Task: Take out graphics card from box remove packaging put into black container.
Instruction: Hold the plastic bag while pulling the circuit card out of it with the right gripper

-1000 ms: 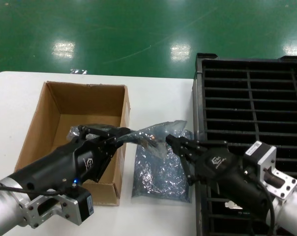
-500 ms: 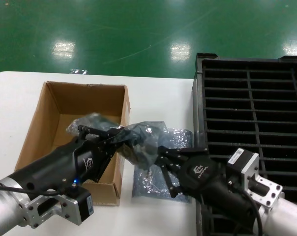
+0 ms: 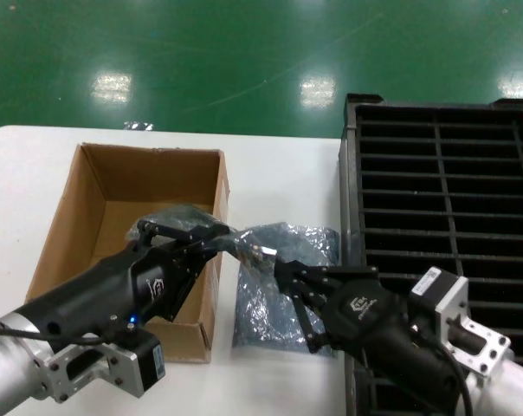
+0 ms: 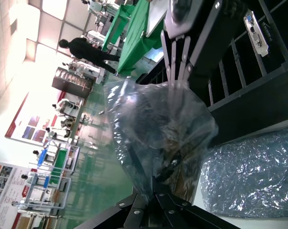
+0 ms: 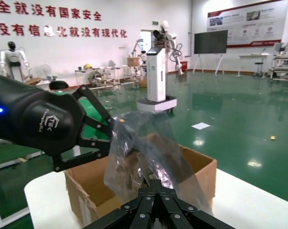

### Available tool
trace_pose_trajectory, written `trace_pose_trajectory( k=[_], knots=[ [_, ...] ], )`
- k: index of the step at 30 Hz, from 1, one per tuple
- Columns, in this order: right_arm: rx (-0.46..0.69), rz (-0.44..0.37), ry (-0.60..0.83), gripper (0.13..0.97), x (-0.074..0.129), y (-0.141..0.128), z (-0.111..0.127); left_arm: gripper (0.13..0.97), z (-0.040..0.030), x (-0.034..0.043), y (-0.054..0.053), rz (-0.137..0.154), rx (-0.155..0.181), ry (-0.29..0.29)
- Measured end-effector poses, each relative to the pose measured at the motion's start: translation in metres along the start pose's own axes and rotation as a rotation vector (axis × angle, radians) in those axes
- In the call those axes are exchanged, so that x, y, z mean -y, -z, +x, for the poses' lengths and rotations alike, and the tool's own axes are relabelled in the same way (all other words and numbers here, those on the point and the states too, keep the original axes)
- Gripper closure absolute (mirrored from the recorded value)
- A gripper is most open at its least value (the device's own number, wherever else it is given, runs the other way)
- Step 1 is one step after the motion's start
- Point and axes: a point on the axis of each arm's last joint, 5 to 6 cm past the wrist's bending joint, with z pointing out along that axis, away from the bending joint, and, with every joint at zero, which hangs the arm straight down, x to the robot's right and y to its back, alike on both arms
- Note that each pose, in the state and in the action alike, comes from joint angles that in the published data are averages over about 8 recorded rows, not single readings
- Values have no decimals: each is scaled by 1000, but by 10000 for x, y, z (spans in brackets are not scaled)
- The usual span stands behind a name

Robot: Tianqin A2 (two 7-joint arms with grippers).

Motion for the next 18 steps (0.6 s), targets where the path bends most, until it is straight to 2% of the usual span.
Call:
trace_pose_trajectory(
  k=[7,18],
  knots=[
    [-31,-2,-5,963,18,76,-26,958,0,0,0,0,0,0],
    [-19,-19,7,963,-39,-31,-61,958,0,0,0,0,0,0]
  ],
)
